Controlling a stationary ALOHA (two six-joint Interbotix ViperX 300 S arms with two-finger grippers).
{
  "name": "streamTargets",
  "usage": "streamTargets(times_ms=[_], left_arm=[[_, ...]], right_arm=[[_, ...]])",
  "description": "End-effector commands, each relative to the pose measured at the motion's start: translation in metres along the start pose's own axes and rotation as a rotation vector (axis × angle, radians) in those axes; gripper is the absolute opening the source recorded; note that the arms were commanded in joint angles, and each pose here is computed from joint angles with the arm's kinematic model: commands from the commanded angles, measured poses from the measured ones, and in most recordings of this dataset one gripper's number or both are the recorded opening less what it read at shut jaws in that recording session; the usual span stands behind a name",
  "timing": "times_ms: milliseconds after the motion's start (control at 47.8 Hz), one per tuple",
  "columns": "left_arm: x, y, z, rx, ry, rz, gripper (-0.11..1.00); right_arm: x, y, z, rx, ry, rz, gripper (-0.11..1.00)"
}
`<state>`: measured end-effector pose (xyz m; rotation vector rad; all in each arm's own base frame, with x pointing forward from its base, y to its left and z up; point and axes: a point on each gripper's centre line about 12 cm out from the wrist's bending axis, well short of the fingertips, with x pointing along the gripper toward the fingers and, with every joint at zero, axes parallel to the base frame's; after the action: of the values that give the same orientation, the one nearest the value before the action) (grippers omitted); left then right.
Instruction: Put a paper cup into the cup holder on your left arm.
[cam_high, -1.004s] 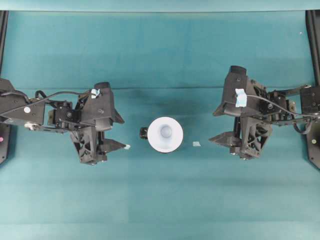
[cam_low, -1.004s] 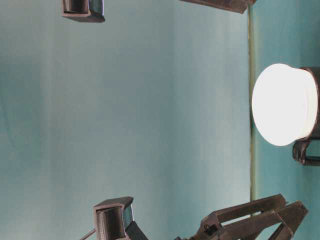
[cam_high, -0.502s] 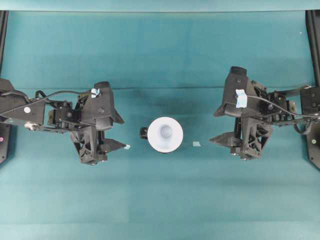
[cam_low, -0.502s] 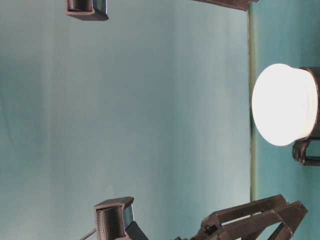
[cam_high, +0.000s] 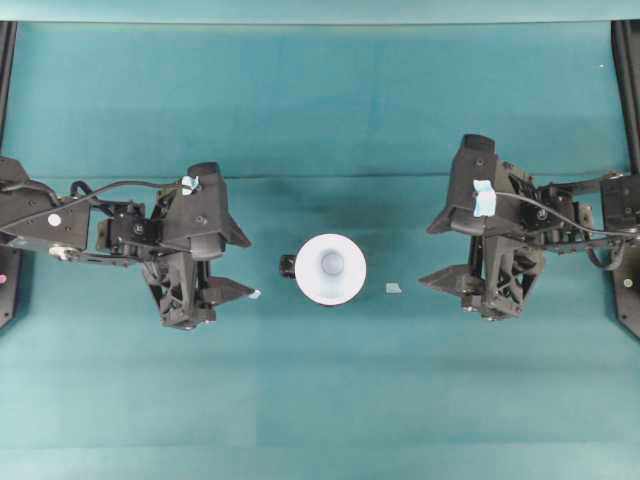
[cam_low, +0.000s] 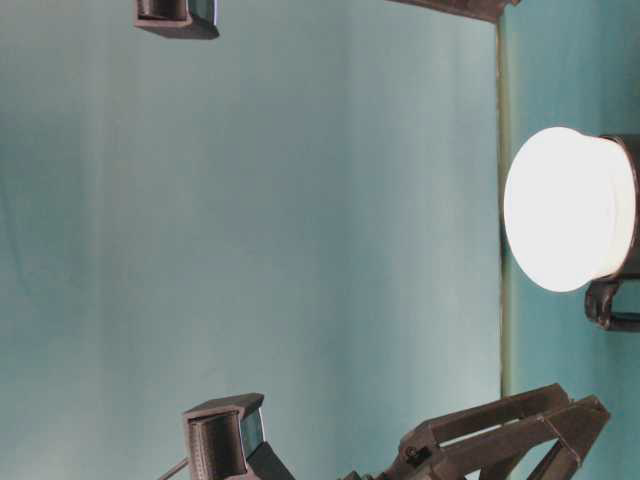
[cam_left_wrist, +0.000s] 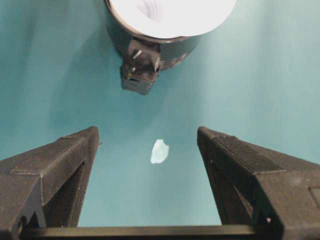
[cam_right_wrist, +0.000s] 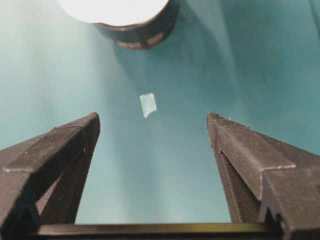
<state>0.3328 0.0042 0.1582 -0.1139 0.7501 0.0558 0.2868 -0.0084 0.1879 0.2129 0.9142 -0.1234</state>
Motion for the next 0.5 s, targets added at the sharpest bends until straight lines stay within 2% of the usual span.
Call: streamTargets(times_ms=[0, 481], left_arm=[[-0.0003, -0.0018, 0.0065, 0.004, -0.021, -0.005, 0.85], [-0.0002, -0.0017, 0.0059, 0.002, -0.02, -0.005, 0.85]], right_arm=[[-0.0026, 0.0015, 0.0047, 0.0, -0.022, 0.006, 0.88], [-0.0022, 0.0016, 0.0054, 0.0, -0.028, 0.007, 0.88]])
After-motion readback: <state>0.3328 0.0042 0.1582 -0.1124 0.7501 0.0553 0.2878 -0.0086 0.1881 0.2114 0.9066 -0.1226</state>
